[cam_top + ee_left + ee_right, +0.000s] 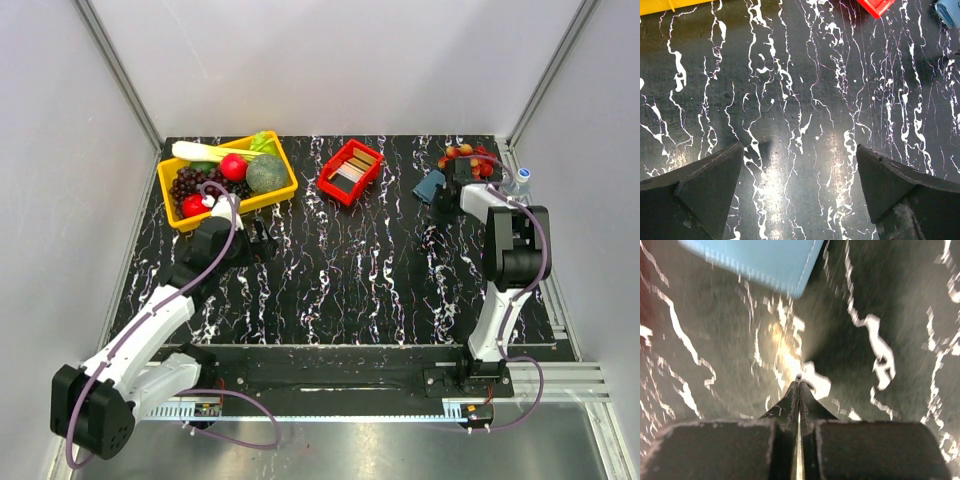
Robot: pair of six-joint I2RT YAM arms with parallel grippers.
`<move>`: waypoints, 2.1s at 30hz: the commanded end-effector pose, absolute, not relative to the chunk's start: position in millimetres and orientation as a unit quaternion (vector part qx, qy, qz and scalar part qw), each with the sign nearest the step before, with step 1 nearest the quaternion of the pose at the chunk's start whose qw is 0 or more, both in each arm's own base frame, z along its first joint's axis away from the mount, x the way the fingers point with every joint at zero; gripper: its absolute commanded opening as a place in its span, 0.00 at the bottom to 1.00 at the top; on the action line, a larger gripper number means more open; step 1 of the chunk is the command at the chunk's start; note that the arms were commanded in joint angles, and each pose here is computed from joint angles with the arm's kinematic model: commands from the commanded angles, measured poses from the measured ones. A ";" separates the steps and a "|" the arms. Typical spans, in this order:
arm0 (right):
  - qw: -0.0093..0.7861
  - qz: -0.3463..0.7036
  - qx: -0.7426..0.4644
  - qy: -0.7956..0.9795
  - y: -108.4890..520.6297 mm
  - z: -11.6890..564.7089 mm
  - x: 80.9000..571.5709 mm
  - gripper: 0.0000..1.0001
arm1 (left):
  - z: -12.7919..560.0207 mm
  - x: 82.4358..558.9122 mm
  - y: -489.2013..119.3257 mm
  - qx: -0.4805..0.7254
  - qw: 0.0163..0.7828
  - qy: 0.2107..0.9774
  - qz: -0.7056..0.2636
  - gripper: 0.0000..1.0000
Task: Put the credit cards into the card holder
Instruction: Move the card holder to the center of the board.
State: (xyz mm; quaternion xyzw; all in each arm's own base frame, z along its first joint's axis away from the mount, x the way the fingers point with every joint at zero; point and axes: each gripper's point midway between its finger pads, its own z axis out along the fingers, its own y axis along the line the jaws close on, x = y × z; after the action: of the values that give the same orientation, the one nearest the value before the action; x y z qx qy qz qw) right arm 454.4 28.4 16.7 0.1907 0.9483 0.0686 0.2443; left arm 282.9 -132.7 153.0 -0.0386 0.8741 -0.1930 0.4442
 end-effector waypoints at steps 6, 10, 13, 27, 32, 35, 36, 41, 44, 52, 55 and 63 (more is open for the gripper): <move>0.358 0.056 0.204 0.909 27.7 100.4 492.1 0.84 | 166.4 278.6 -136.6 -0.033 0.464 0.859 -0.213 0.99; 0.371 0.000 0.234 0.899 6.7 102.9 529.7 0.99 | 169.3 278.9 -137.2 -0.033 0.466 0.857 -0.215 0.99; 0.352 -0.033 0.256 0.899 -3.2 84.0 550.6 1.00 | 169.9 280.1 -137.7 -0.032 0.466 0.858 -0.215 0.99; 0.276 -0.079 0.271 0.919 -6.6 15.7 552.2 0.99 | 165.2 288.5 -145.3 -0.017 0.455 0.864 -0.215 0.99; 0.248 -0.058 0.249 0.934 12.0 14.9 522.5 0.92 | 164.5 287.0 -145.1 -0.017 0.454 0.864 -0.217 0.99; 0.242 -0.032 0.227 0.943 34.3 15.2 494.0 0.87 | 164.1 286.1 -144.8 -0.022 0.456 0.862 -0.220 0.99; 0.242 -0.022 0.214 0.946 44.7 17.6 483.2 0.86 | 163.0 285.7 -145.5 -0.021 0.455 0.862 -0.222 0.99; 0.219 0.006 0.160 0.962 99.3 21.1 415.2 0.83 | 159.9 279.4 -151.0 -0.016 0.448 0.864 -0.228 0.99; 0.203 0.047 0.132 0.969 148.5 17.6 359.8 0.84 | 156.6 272.5 -152.8 -0.020 0.444 0.866 -0.230 0.99; 0.165 0.192 0.050 0.966 244.7 28.1 254.6 0.85 | 145.3 251.2 -164.2 -0.008 0.422 0.877 -0.228 0.99; 0.183 0.209 0.028 0.960 256.4 48.3 247.1 0.94 | 143.3 246.8 -170.7 0.000 0.415 0.880 -0.229 0.99; 0.274 0.212 0.021 0.938 239.4 100.9 258.6 1.00 | 128.6 237.2 -200.5 0.008 0.377 0.891 -0.254 0.99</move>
State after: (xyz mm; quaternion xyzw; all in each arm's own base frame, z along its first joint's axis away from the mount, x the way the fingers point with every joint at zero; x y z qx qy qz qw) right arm 247.5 246.9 66.4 0.0171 0.9550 0.2053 0.2132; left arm 235.8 -184.9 131.6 0.0156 0.8911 -0.2388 0.3856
